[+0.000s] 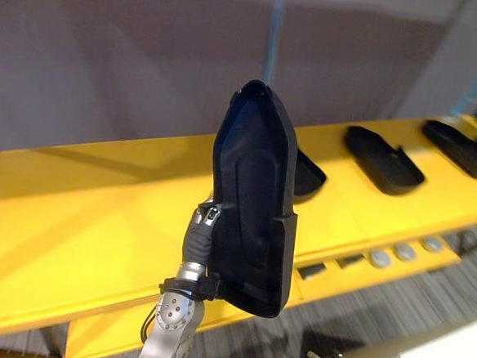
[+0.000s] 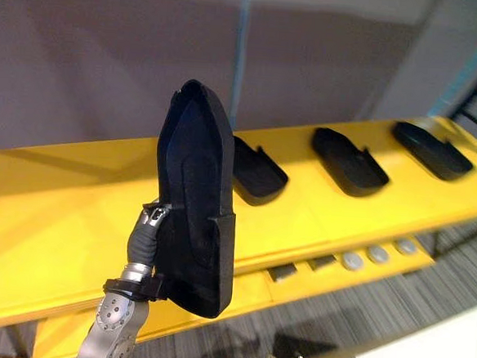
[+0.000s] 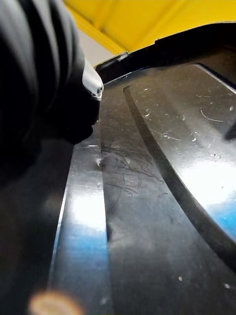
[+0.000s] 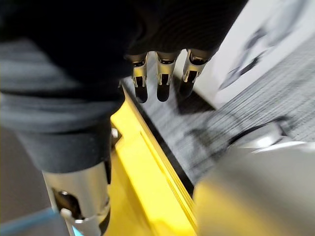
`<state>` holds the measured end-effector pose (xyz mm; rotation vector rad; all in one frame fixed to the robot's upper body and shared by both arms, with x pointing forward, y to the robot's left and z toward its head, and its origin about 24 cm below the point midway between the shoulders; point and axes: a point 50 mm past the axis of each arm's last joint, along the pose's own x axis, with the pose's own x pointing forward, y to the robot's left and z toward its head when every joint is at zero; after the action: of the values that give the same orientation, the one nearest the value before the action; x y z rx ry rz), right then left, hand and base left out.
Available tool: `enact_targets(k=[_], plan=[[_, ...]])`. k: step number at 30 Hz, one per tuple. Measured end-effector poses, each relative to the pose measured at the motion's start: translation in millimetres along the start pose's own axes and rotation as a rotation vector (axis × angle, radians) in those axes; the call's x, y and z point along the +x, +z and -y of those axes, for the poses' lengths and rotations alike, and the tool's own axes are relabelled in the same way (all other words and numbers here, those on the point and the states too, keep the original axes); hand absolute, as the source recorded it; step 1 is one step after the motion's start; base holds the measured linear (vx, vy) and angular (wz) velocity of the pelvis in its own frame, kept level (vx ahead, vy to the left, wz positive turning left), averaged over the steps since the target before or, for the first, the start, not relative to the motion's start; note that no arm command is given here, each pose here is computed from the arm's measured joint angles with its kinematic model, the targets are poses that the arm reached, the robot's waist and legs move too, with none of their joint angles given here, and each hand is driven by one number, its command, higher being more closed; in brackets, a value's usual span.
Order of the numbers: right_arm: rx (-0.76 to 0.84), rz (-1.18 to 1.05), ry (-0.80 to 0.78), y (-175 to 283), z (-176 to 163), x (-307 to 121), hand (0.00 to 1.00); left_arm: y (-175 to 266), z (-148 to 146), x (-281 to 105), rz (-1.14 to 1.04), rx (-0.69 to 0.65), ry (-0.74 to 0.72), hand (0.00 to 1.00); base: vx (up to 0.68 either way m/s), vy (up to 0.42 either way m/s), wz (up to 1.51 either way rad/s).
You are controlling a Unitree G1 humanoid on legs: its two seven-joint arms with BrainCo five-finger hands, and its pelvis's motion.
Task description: Walk over and take plastic housings, then place them on the shelf
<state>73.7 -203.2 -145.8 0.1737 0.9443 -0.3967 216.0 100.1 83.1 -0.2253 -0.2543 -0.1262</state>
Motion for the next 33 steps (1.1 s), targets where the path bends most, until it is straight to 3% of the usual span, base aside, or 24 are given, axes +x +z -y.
enact_targets(k=[8, 23, 28, 33], plan=[[0.014, 0.006, 0.046, 0, -18, -1, 0.0, 6, -5, -7, 0.021, 0.067, 0.044, 1.0, 0.16, -0.099, 0.31], [-0.023, 0.039, 0.04, 14, -23, 6, 0.0, 19, -49, -24, 0.048, 0.163, 0.3, 1.0, 0.02, -0.001, 0.45], [-0.054, 0.011, -0.041, 10, 4, 7, 0.0, 12, -42, -21, 0.036, 0.14, 0.292, 1.0, 0.02, 0.449, 0.14], [-0.024, -0.035, 0.054, -2, -35, 6, 0.0, 3, -52, -16, -0.017, 0.206, 0.273, 1.0, 0.08, 0.443, 0.1]])
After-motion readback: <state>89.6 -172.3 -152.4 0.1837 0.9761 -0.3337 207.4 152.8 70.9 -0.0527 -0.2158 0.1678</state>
